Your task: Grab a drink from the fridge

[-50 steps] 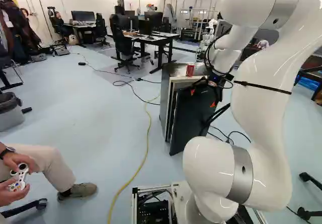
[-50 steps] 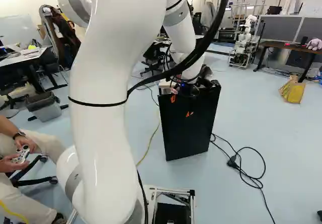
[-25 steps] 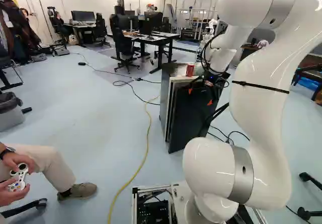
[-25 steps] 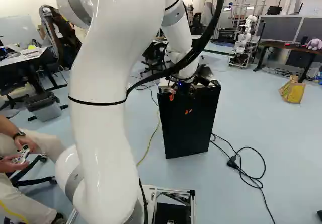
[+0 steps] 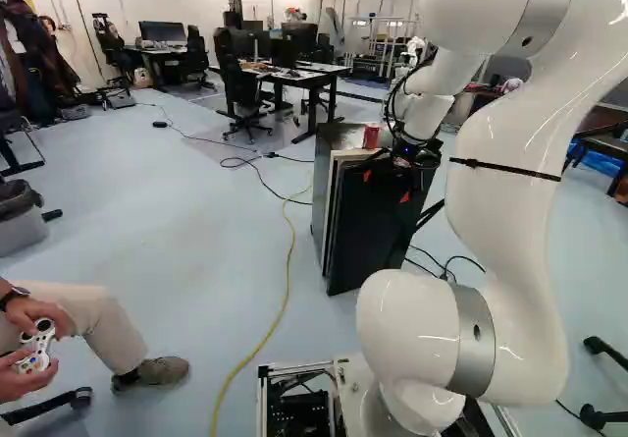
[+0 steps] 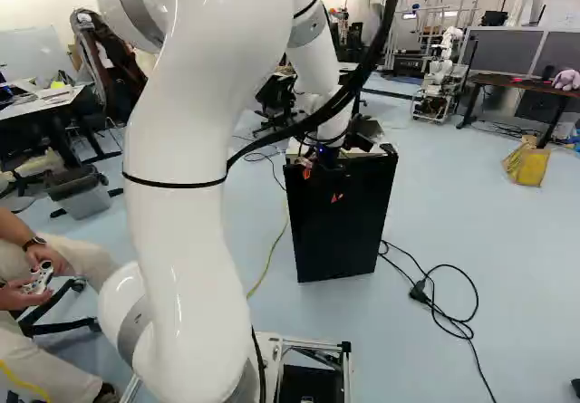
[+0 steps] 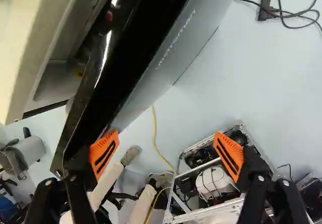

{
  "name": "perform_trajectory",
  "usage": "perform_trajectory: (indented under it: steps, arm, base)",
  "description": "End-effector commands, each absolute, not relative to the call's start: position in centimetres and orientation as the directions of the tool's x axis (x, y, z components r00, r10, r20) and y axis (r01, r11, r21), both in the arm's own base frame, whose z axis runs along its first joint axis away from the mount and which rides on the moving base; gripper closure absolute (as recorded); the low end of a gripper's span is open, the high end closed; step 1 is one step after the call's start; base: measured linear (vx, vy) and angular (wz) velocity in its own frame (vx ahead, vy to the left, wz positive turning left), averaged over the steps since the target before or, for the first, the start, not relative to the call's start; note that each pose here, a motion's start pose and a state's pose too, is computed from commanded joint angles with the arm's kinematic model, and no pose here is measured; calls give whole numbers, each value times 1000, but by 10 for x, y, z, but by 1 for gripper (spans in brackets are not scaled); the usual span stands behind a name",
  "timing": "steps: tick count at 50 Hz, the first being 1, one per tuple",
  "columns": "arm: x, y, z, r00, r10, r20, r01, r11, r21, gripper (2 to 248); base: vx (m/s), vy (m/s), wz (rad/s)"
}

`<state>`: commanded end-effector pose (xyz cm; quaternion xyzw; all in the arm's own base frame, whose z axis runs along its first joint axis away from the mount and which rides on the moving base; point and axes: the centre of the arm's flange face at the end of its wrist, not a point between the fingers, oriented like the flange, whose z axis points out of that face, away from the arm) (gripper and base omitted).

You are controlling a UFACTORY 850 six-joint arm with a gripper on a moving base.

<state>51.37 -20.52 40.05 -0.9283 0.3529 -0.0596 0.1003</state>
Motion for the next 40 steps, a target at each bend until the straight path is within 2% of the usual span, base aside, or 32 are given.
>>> perform_trajectory:
  steps: [40]
  arm:
    - [524, -189, 401, 749, -650, 129, -615, -754, -229, 3]
  base:
    - [0, 0, 0]
